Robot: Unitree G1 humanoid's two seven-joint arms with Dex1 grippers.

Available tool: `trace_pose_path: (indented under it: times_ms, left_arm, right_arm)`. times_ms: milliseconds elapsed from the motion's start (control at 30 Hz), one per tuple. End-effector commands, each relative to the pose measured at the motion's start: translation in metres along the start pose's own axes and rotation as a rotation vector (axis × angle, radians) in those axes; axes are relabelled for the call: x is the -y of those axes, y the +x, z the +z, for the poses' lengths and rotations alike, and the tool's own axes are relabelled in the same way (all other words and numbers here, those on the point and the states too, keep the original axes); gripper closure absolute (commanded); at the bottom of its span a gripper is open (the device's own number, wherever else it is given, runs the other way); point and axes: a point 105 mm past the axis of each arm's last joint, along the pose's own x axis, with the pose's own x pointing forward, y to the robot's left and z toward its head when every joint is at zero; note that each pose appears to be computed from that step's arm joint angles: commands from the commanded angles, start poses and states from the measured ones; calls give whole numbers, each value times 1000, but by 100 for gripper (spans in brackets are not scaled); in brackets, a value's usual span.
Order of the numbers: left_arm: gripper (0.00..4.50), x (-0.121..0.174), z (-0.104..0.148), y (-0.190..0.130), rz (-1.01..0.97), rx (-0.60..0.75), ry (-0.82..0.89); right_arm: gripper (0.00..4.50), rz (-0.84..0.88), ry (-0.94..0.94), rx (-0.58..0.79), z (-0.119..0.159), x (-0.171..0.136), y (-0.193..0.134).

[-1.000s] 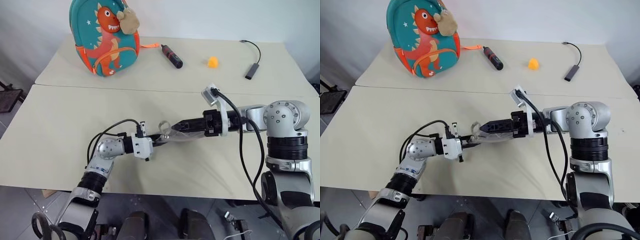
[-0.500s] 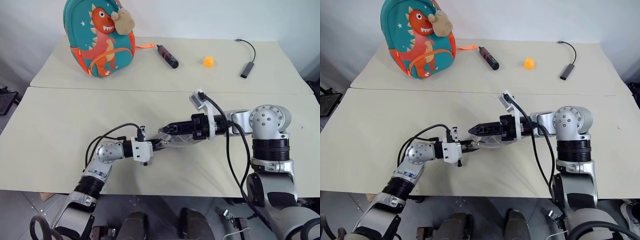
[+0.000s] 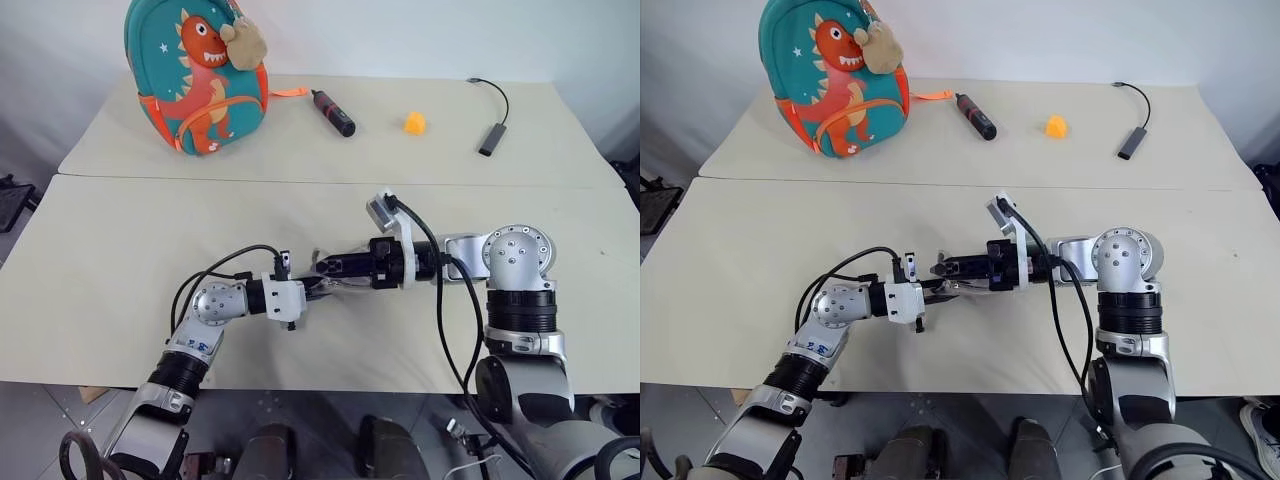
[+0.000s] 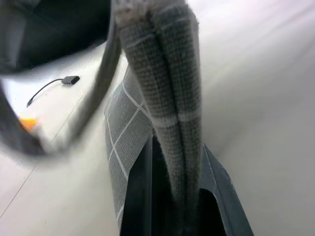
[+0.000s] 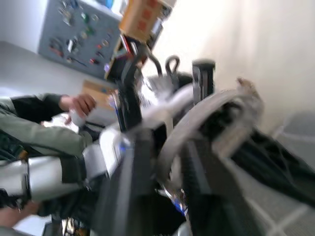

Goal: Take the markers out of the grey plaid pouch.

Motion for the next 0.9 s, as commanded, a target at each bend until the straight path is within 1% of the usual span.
trace_pose_path:
  times_ms: [33,100,267,333,400,500,600,700,800,900]
  left_arm:
    - [450,-6,9,3,17,39,10]
    - [450,-8,10,2,26,44,0]
    - [450,-9,15,-1,41,85,-71]
    - [450,-10,16,-3,47,109,-151]
    - [450,-10,18,-4,46,122,-193]
    - [450,-11,17,-11,59,152,-379]
    - [450,-10,17,-16,53,170,-510]
    - [450,-11,20,-18,62,190,-619]
    - [450,-11,22,-20,58,198,-674]
    - [450,-15,25,-24,70,229,-771]
  right_arm:
    - [446,37,2,76,8,-2,-5]
    - [446,60,6,117,11,-2,-7]
    - [446,166,-12,215,21,-16,-17]
    - [446,187,-33,257,27,-21,-26]
    - [446,195,-42,280,31,-23,-30]
    - [446,228,-82,405,50,-33,-55]
    - [446,206,-123,472,57,-36,-70]
    - [446,178,-139,499,57,-35,-81]
    - [446,157,-144,514,57,-34,-88]
    - [446,98,-166,574,60,-31,-106]
